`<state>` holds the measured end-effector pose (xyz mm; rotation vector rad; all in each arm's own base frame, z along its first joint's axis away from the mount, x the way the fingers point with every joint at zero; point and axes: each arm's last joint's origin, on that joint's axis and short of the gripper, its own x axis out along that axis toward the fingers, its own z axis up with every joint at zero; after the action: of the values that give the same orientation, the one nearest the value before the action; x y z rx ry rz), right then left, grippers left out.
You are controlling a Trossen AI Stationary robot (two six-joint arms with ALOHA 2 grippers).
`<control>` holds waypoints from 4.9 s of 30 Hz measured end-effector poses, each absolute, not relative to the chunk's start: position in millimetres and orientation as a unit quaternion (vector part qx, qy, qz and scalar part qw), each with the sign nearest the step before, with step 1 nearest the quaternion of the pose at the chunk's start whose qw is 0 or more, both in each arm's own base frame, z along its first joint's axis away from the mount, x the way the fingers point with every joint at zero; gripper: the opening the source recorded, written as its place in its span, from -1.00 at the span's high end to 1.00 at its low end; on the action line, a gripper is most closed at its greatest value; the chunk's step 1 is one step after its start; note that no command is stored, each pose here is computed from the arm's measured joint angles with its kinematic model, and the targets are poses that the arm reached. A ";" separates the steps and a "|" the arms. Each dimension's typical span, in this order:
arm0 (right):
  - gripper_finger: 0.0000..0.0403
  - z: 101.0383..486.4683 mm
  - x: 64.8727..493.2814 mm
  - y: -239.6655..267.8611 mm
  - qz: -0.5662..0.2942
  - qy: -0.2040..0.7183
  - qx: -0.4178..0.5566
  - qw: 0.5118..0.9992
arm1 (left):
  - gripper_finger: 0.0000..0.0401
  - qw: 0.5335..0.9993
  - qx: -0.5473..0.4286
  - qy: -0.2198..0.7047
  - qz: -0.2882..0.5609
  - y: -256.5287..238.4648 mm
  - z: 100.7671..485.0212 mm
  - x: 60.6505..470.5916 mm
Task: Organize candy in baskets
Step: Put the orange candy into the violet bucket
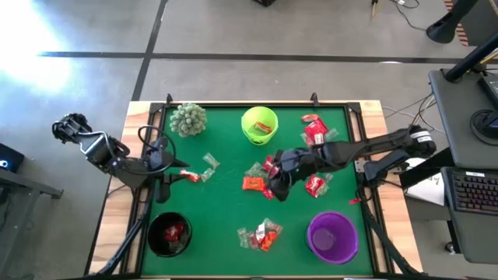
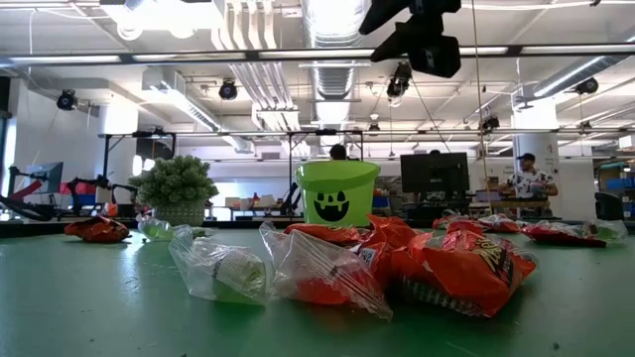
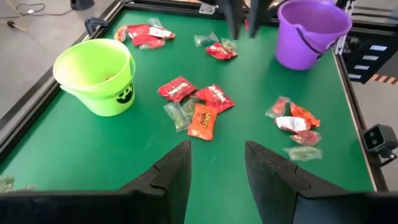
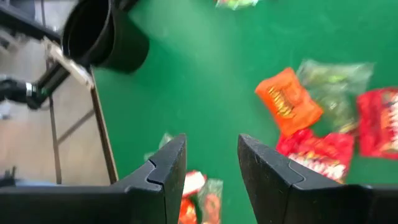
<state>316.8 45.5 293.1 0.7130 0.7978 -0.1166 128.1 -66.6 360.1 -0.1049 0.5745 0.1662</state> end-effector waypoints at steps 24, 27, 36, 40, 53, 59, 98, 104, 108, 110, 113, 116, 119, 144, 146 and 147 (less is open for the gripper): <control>0.32 231.4 338.1 83.4 -0.027 0.500 0.321 0.804 | 0.34 0.944 -0.133 0.273 0.132 -68.7 355.3 132.9; 0.32 222.1 340.1 90.1 -0.024 0.513 0.311 0.799 | 0.34 0.943 -0.136 0.273 0.134 -70.3 354.3 135.3; 0.32 195.7 345.2 104.2 -0.028 0.547 0.295 0.783 | 0.34 0.942 -0.134 0.276 0.134 -76.0 351.5 143.8; 0.32 190.2 345.1 109.5 -0.029 0.555 0.296 0.777 | 0.34 0.942 -0.134 0.277 0.134 -76.6 351.2 144.6; 0.32 165.9 352.0 131.3 -0.018 0.560 0.301 0.772 | 0.34 0.942 -0.137 0.276 0.134 -76.8 351.4 144.7; 0.32 155.1 352.8 134.8 -0.004 0.581 0.306 0.754 | 0.34 0.943 -0.140 0.272 0.132 -76.8 352.2 144.7; 0.96 159.2 353.4 134.3 -0.006 0.576 0.312 0.755 | 0.34 0.943 -0.141 0.272 0.132 -76.8 352.2 144.7; 0.96 207.4 345.8 131.2 -0.002 0.566 0.311 0.764 | 0.34 0.943 -0.141 0.272 0.132 -76.9 352.2 144.8; 0.96 244.6 332.5 128.3 -0.019 0.552 0.294 0.780 | 0.34 0.943 -0.141 0.271 0.131 -76.9 352.3 144.9; 0.96 262.5 323.2 126.9 -0.026 0.547 0.287 0.786 | 0.34 0.943 -0.142 0.271 0.132 -76.9 352.3 144.9; 0.96 288.6 305.3 125.2 -0.032 0.537 0.289 0.792 | 0.34 0.943 -0.142 0.271 0.131 -77.0 352.4 144.9; 0.96 310.2 284.2 125.2 -0.048 0.522 0.292 0.800 | 0.34 0.943 -0.142 0.271 0.131 -77.0 352.4 145.1; 0.96 325.8 262.8 126.1 -0.062 0.505 0.298 0.808 | 0.34 0.943 -0.141 0.272 0.132 -77.4 352.0 145.7; 0.96 306.2 200.0 191.1 -0.121 0.631 0.315 0.699 | 0.34 0.942 -0.133 0.278 0.134 -79.6 349.5 149.0; 0.96 301.2 203.0 193.5 -0.125 0.633 0.304 0.701 | 0.34 0.942 -0.134 0.278 0.134 -79.6 349.5 149.0; 0.95 298.1 205.0 194.6 -0.129 0.630 0.294 0.707 | 0.34 0.942 -0.133 0.278 0.134 -79.6 349.5 149.0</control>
<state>205.0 194.6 298.1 0.6531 1.4002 -0.2855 149.0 -79.6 349.5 -0.2722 0.5672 0.2726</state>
